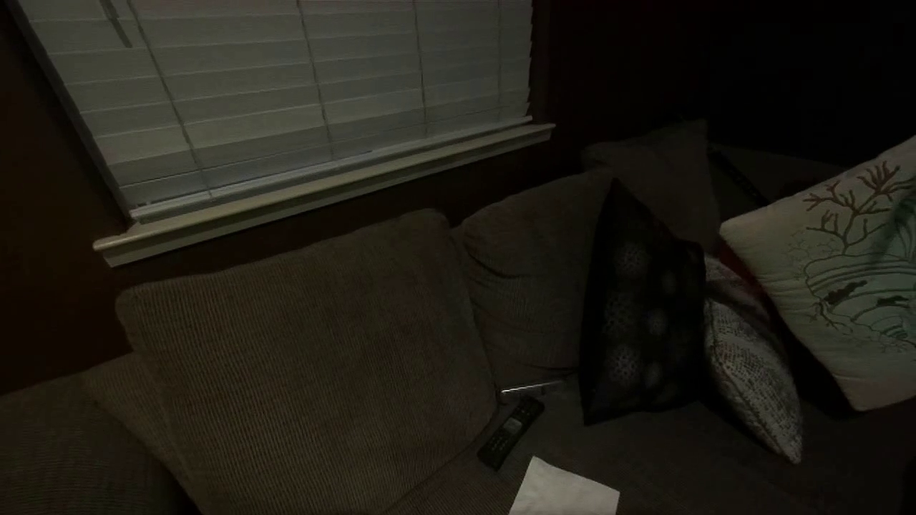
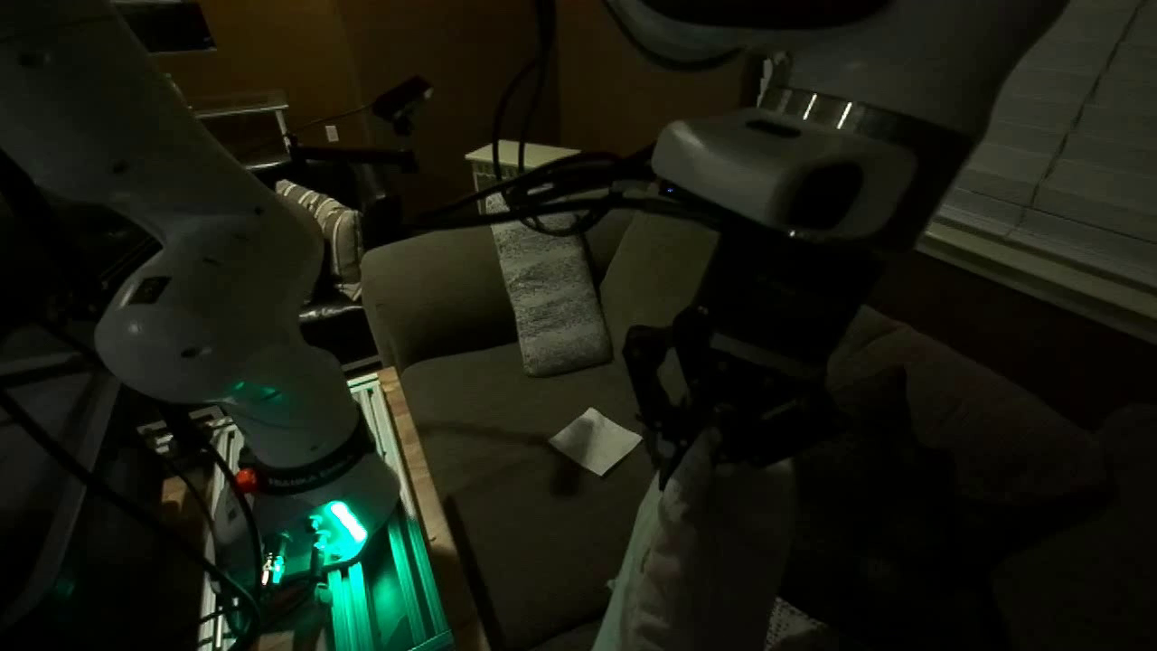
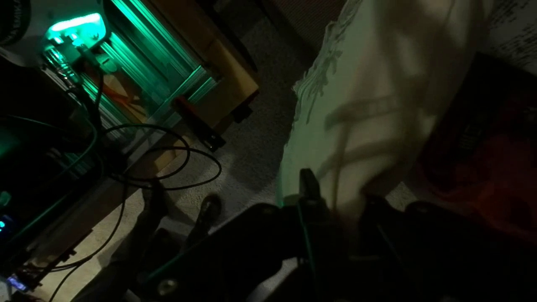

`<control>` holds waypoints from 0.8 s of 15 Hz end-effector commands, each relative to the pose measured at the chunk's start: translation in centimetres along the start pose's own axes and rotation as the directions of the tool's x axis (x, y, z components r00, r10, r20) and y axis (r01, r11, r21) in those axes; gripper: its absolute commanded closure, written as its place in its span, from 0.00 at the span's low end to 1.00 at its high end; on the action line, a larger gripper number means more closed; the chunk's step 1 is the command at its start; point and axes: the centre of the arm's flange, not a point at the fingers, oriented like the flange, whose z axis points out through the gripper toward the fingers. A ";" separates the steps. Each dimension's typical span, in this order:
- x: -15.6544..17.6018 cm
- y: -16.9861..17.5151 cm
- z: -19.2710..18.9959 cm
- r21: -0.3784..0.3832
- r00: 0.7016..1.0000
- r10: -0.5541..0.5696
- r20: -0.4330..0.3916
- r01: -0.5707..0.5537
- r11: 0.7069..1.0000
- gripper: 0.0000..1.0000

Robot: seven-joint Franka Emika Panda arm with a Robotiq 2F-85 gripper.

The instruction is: Move the pillow to the right

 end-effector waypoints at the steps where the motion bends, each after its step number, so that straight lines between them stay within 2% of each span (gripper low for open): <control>1: 0.0 0.1 -0.1 0.002 1.000 0.000 0.001 0.000 1.000 0.87; 2: 0.1 0.1 -0.2 0.005 1.000 0.001 0.002 -0.001 1.000 0.87; 3: 0.6 0.1 -0.4 -0.007 0.992 -0.120 0.045 0.121 0.993 0.97; 4: 1.4 -0.2 -0.4 0.004 0.983 -0.180 0.031 0.180 0.984 0.97; 6: 4.0 -1.5 0.2 0.018 0.957 -0.284 0.064 0.283 0.959 0.97; 9: 7.4 -5.3 1.9 0.048 0.899 -0.431 0.082 0.428 0.902 0.97; 12: 7.8 -9.8 2.4 0.078 0.821 -0.561 0.102 0.556 0.828 0.97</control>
